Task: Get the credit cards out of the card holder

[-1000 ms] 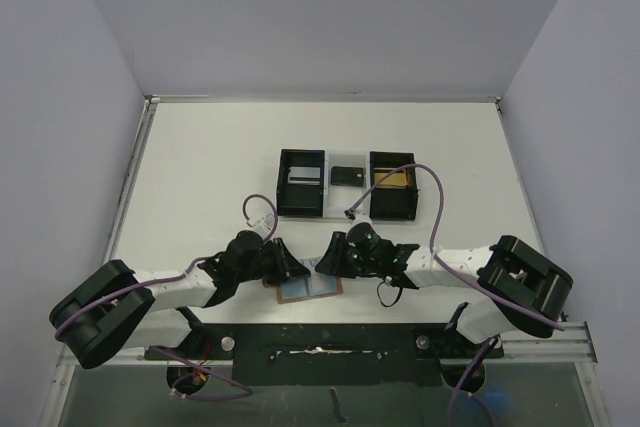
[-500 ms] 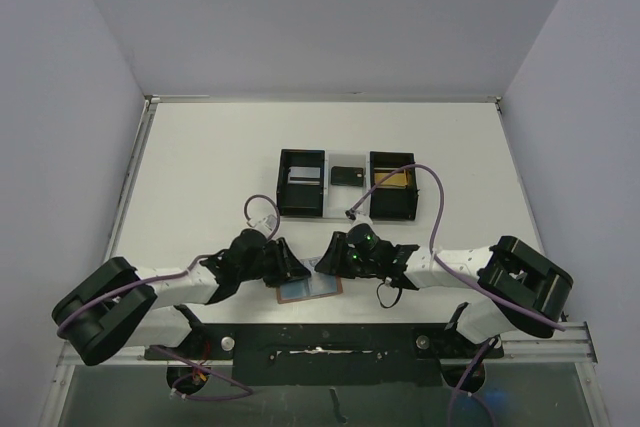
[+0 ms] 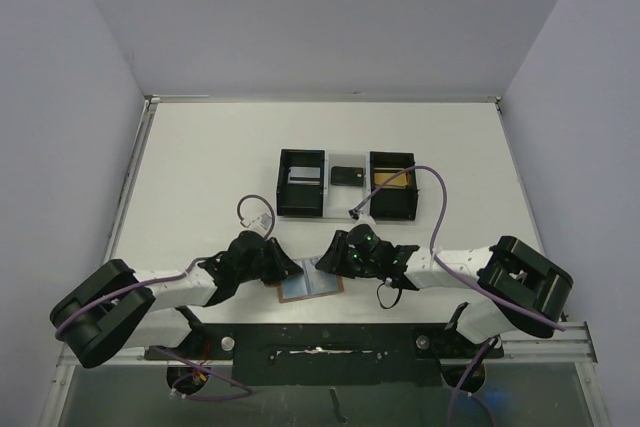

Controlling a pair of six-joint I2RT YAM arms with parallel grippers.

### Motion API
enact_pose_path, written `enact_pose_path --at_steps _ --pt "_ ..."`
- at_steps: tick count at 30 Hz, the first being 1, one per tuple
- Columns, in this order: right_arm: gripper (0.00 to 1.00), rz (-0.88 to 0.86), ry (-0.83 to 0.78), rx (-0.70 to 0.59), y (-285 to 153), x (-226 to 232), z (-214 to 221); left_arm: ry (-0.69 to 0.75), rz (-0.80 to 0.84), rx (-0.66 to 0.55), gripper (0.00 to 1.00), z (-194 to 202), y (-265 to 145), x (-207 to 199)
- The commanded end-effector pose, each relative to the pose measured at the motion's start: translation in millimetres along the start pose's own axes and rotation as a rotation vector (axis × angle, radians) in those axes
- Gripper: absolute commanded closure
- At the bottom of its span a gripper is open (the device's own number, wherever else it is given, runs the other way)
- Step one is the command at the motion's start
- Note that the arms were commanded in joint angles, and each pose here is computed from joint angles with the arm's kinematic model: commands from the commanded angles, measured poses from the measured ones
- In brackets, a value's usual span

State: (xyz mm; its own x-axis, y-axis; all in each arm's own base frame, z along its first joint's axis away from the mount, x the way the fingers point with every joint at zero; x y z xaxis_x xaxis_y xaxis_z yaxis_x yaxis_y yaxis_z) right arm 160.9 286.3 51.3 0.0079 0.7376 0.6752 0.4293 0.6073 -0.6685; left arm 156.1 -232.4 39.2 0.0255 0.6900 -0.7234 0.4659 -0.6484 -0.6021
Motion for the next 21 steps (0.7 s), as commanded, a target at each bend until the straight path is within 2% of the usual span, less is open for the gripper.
enact_pose_path --at_steps 1,3,6,10,17,21 --pt "0.69 0.072 0.001 -0.017 0.4 -20.3 3.5 0.004 0.050 -0.070 1.00 -13.0 -2.5 -9.1" --pt "0.69 0.072 0.003 -0.020 -1.0 -20.4 3.0 0.004 0.076 -0.063 0.94 -12.2 -2.9 -13.2" --pt "0.69 0.086 0.000 -0.035 -3.5 -21.3 -0.1 -0.012 0.099 -0.052 0.76 -9.7 -3.3 -16.2" --pt "0.69 0.093 -0.003 -0.030 -4.0 -23.1 1.1 -0.021 0.125 -0.023 0.65 -2.0 -2.6 -13.9" --pt "0.69 0.086 0.012 -0.018 -2.7 -27.3 5.5 -0.042 0.161 0.047 0.65 11.1 6.7 -15.1" --pt "0.69 0.068 0.001 -0.006 -3.7 -22.6 6.1 -0.107 0.119 0.009 0.70 11.1 8.5 -4.1"
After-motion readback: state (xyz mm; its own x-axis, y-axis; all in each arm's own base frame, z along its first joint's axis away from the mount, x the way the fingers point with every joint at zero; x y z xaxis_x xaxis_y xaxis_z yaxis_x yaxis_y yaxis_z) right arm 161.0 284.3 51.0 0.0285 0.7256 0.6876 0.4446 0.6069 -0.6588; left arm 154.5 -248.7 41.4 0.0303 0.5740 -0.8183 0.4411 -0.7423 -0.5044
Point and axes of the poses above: each gripper's point midway between its finger pads, its own y axis out along the fingers, its own x axis along the line the jaws close on, z = x × y, the point moved 3 cm from there along -y, back along the fingers, and after that the axes turned 4 degrees about y, right-handed, at the moved point
